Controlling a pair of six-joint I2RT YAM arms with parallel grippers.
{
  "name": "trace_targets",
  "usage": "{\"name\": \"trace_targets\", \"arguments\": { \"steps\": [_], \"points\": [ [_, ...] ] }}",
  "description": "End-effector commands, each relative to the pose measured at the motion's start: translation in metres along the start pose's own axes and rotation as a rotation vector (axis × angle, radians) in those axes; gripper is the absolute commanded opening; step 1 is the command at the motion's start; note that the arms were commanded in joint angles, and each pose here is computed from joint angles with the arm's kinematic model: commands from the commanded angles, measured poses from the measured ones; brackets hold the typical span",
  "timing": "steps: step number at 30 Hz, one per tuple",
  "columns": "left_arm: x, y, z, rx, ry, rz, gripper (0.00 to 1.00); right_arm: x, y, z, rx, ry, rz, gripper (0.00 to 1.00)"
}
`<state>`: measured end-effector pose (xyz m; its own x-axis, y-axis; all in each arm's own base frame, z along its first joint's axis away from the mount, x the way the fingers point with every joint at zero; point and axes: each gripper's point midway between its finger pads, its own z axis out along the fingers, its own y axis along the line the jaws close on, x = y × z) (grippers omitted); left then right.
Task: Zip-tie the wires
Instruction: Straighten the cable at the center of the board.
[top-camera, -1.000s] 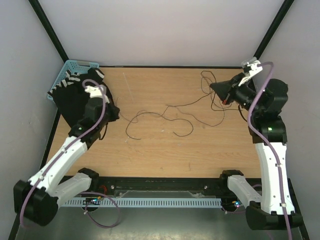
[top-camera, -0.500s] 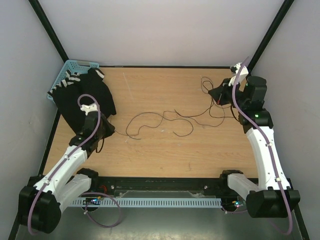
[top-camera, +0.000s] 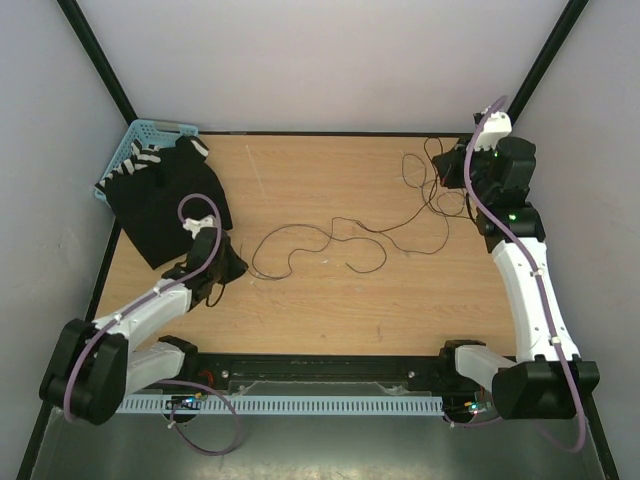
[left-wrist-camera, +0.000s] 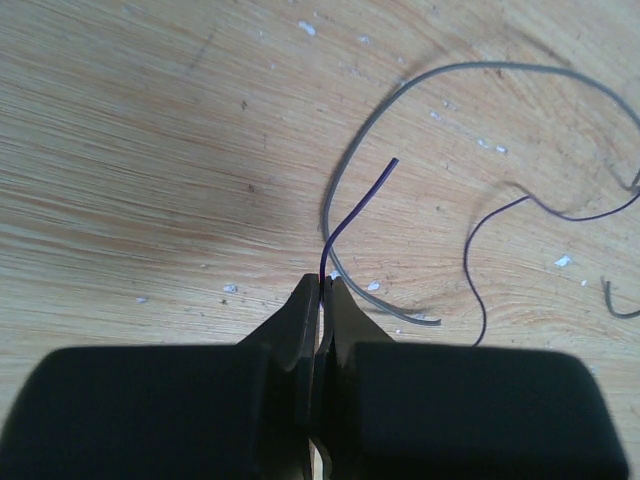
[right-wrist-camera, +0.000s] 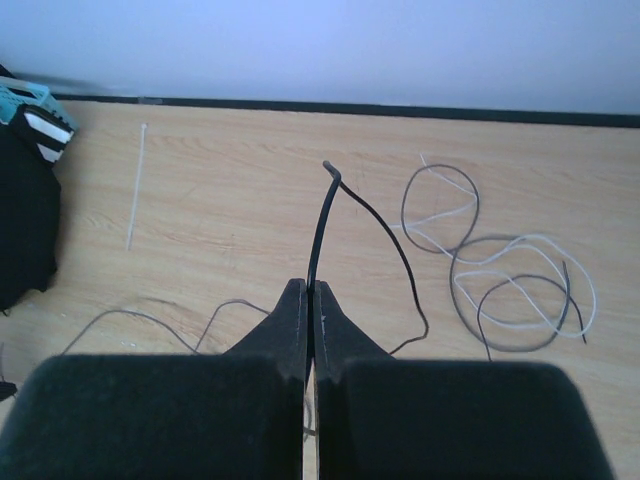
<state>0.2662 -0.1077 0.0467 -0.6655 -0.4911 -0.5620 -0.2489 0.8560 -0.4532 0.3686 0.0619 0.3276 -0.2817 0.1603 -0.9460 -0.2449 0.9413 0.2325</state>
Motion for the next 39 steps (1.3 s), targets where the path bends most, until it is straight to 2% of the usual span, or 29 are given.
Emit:
{"name": "trace_targets", "arguments": {
  "steps": [1,7,9,11,18,22,24,28,32,34,39],
  "points": [
    [0.002,0.001,0.014,-0.024,-0.013,-0.028,0.00,-0.032,0.012,0.001,-0.054,-0.094,-0.039,0.00],
    [0.015,0.023,0.028,-0.117,0.006,-0.043,0.00,0.005,0.013,0.011,-0.093,-0.010,-0.044,0.00],
    [0.018,0.024,0.031,-0.122,0.020,-0.043,0.00,0.018,0.006,0.016,-0.049,0.018,-0.052,0.00],
    [0.022,0.025,0.035,-0.131,0.037,-0.042,0.05,0.026,-0.006,0.020,0.033,0.035,-0.071,0.00],
    [0.019,0.030,0.035,-0.153,0.019,-0.028,0.12,0.003,-0.058,0.016,0.383,0.018,-0.140,0.00],
    [0.015,0.032,0.033,-0.157,-0.003,-0.021,0.13,-0.015,-0.065,0.009,0.446,-0.014,-0.160,0.00],
    [0.014,0.031,0.032,-0.154,-0.007,-0.016,0.15,-0.017,-0.054,0.013,0.380,-0.016,-0.162,0.00],
    [0.008,0.027,0.029,-0.139,-0.023,0.008,0.17,-0.003,-0.006,0.025,0.096,0.016,-0.150,0.00],
    [0.002,0.024,0.026,-0.125,-0.042,0.034,0.05,0.016,0.060,0.026,-0.213,0.065,-0.130,0.00],
    [0.002,0.025,0.025,-0.124,-0.044,0.037,0.00,0.023,0.090,0.023,-0.296,0.079,-0.152,0.00],
    [0.004,0.027,0.026,-0.129,-0.037,0.046,0.00,0.036,0.148,0.020,-0.417,0.097,-0.254,0.00]
  ]
}}
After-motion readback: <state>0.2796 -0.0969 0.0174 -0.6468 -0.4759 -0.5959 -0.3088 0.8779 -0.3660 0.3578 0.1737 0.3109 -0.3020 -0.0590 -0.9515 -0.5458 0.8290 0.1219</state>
